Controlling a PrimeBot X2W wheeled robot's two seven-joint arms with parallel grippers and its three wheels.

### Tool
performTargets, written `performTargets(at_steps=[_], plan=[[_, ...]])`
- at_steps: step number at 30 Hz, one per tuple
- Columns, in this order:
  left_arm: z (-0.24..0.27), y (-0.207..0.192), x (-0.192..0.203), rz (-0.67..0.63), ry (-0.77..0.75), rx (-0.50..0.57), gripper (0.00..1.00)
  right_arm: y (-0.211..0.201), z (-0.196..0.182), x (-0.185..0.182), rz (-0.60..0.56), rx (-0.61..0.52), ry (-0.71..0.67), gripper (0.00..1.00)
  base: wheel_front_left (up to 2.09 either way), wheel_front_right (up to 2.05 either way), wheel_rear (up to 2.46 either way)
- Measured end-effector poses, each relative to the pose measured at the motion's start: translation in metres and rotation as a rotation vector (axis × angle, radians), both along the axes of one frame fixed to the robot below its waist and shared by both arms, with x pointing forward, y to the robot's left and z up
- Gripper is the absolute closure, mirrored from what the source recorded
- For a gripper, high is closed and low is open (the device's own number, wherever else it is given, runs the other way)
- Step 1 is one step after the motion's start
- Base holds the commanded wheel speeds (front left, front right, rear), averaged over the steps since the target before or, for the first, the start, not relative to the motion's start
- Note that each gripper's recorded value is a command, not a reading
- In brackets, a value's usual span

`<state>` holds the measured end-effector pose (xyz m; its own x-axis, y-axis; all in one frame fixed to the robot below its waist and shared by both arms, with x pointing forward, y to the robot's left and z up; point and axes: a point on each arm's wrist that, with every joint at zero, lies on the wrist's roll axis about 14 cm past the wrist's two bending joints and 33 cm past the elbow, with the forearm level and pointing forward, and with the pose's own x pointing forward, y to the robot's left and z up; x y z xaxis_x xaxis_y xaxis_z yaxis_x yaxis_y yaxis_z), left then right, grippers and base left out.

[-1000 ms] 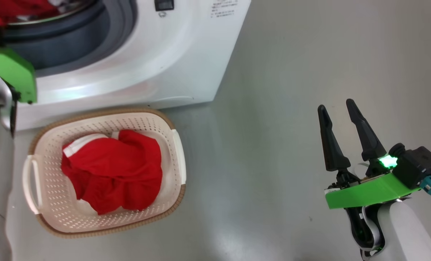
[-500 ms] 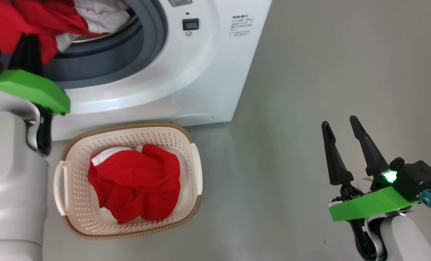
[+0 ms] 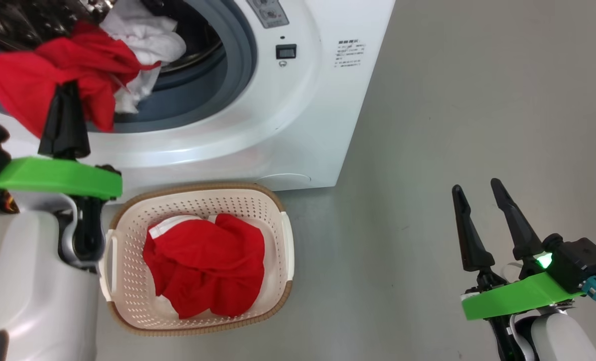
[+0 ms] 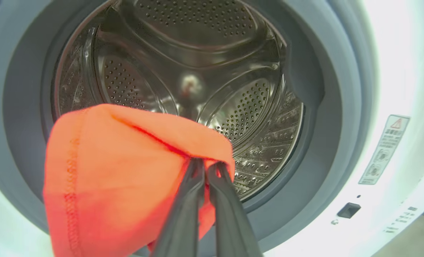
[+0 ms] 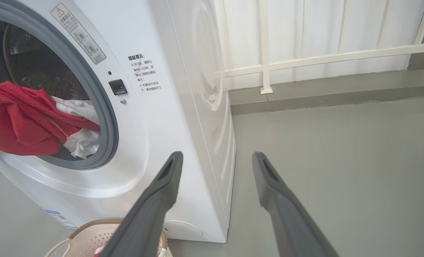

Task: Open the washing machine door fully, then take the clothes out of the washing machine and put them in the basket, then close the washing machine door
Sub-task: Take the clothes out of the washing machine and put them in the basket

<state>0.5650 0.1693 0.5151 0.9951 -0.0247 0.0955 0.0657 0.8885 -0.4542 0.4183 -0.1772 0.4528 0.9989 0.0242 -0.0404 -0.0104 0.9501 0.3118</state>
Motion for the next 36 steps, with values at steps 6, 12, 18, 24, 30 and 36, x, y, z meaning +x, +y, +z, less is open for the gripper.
performTargets(at_steps=[6, 12, 18, 24, 30, 36], plan=[[0.026, 0.010, -0.020, 0.013, -0.097, -0.028, 1.00, -0.001, 0.004, -0.002, -0.003, -0.006, -0.011, 0.00, 0.00, 0.00, 0.00], [0.047, 0.015, -0.045, 0.016, -0.185, -0.014, 1.00, -0.001, 0.005, -0.005, -0.003, -0.009, -0.012, 0.00, 0.00, 0.00, 0.00], [0.061, 0.016, -0.057, 0.018, -0.239, 0.005, 1.00, 0.000, 0.004, -0.004, 0.001, -0.013, -0.010, 0.00, 0.00, 0.00, 0.00], [0.042, 0.006, -0.069, -0.006, -0.201, 0.049, 1.00, 0.001, 0.001, -0.002, 0.005, -0.012, -0.002, 0.00, 0.00, 0.00, 0.00], [-0.009, 0.000, -0.077, -0.029, -0.059, 0.104, 1.00, 0.002, -0.009, 0.000, 0.008, -0.012, 0.021, 0.00, 0.00, 0.00, 0.00], [-0.067, -0.016, -0.082, -0.086, 0.099, 0.139, 1.00, 0.002, -0.022, 0.004, 0.008, -0.012, 0.054, 0.00, 0.00, 0.00, 0.00]])
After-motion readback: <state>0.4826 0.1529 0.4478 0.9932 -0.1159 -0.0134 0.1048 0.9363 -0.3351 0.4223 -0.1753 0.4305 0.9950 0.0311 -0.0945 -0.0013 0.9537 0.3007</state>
